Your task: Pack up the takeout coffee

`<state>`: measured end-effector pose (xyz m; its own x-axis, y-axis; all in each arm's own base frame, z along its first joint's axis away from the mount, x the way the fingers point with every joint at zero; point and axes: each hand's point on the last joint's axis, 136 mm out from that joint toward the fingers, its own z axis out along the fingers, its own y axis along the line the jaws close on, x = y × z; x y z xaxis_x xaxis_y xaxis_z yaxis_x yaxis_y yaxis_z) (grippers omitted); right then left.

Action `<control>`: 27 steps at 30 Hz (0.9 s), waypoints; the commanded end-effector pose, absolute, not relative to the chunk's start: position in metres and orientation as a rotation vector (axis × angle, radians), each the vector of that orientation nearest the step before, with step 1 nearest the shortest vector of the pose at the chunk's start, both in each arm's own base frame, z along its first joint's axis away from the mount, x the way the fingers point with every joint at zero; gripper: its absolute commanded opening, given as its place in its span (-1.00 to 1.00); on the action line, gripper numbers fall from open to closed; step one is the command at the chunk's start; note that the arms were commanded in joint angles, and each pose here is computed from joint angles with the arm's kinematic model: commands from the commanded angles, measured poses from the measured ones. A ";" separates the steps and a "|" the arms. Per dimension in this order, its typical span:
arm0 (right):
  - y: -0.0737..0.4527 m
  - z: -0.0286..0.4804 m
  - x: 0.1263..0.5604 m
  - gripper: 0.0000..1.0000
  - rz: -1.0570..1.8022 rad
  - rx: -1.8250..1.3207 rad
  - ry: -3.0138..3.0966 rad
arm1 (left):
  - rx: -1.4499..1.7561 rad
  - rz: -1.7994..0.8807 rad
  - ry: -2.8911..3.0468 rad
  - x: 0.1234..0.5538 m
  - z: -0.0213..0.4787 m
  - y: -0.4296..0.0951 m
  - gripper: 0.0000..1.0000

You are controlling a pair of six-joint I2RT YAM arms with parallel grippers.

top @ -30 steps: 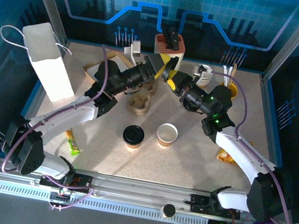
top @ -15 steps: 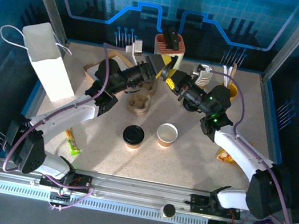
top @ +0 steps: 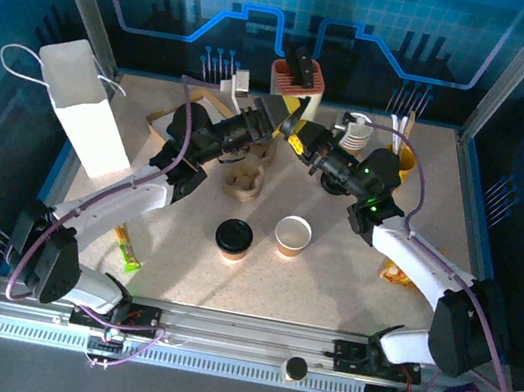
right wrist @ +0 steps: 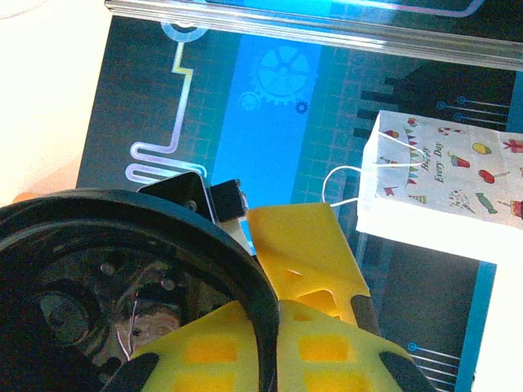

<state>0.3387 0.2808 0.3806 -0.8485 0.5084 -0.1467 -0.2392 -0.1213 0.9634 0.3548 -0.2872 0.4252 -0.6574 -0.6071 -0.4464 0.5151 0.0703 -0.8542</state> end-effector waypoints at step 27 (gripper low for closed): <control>0.279 0.385 0.345 -0.38 2.015 0.318 1.619 | -0.185 -1.647 1.499 0.376 0.417 -0.266 0.51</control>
